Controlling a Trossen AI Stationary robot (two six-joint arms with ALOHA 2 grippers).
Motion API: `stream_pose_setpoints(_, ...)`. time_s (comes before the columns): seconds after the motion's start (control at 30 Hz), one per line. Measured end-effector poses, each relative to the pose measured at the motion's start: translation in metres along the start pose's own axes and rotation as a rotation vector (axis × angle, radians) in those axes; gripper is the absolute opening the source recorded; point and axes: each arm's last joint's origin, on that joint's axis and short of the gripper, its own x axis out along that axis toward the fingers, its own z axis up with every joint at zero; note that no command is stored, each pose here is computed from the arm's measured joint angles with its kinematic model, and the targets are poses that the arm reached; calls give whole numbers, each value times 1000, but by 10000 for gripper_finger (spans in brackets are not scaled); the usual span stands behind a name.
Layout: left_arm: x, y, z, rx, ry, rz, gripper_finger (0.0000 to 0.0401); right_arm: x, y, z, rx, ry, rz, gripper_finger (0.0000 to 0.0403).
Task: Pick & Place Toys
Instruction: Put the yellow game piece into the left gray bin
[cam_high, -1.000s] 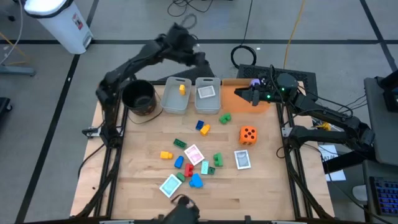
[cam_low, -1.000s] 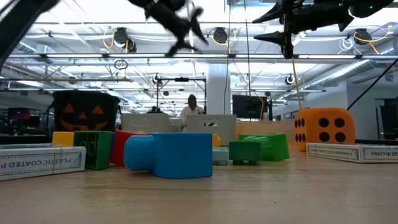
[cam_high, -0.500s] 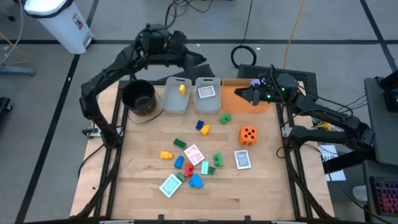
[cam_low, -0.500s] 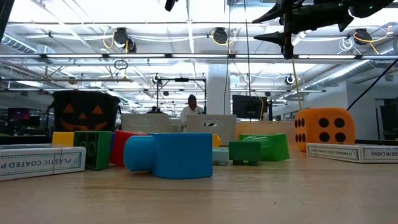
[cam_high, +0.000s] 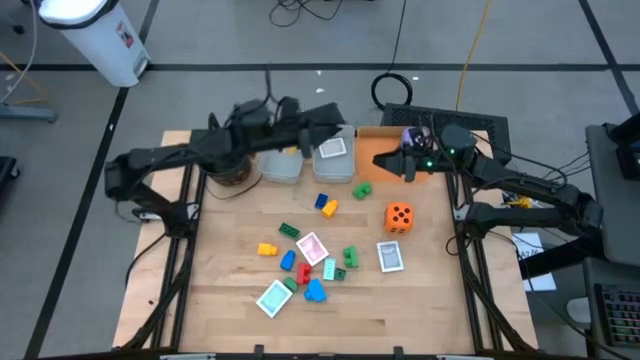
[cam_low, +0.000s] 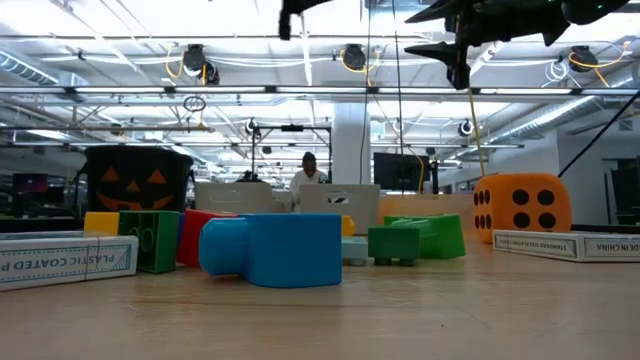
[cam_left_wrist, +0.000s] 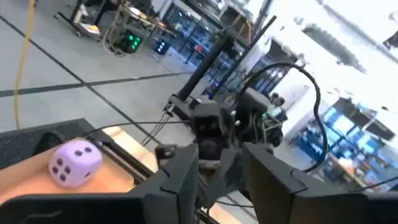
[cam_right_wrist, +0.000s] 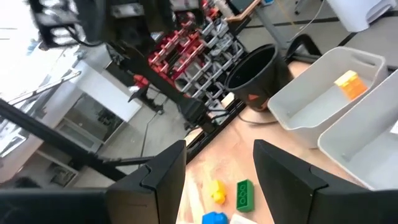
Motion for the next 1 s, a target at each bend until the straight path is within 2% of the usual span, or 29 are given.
stream_pose_setpoints(0.23,-59,-13,-35,-16,-50,22,127,3,-8,-16,8,44,-4,180)
stream_pose_setpoints(0.37,-84,-28,-57,-36,-23,5,127,3,-18,-27,48,71,-31,180)
stream_pose_setpoints(0.47,-100,-39,-74,-68,45,40,127,4,-24,-35,90,62,-19,180)
stream_pose_setpoints(0.57,-116,-47,-93,-116,177,129,127,5,-25,-42,105,25,50,180)
stream_pose_setpoints(0.7,-132,-56,-118,-196,317,238,127,4,-16,-50,64,-46,207,180)
stream_pose_setpoints(0.9,-152,-66,-144,-296,491,317,127,5,6,-58,23,-50,366,180)
stream_pose_setpoints(1.0,-152,-69,-157,-331,557,349,127,6,17,-62,-1,-39,420,180)
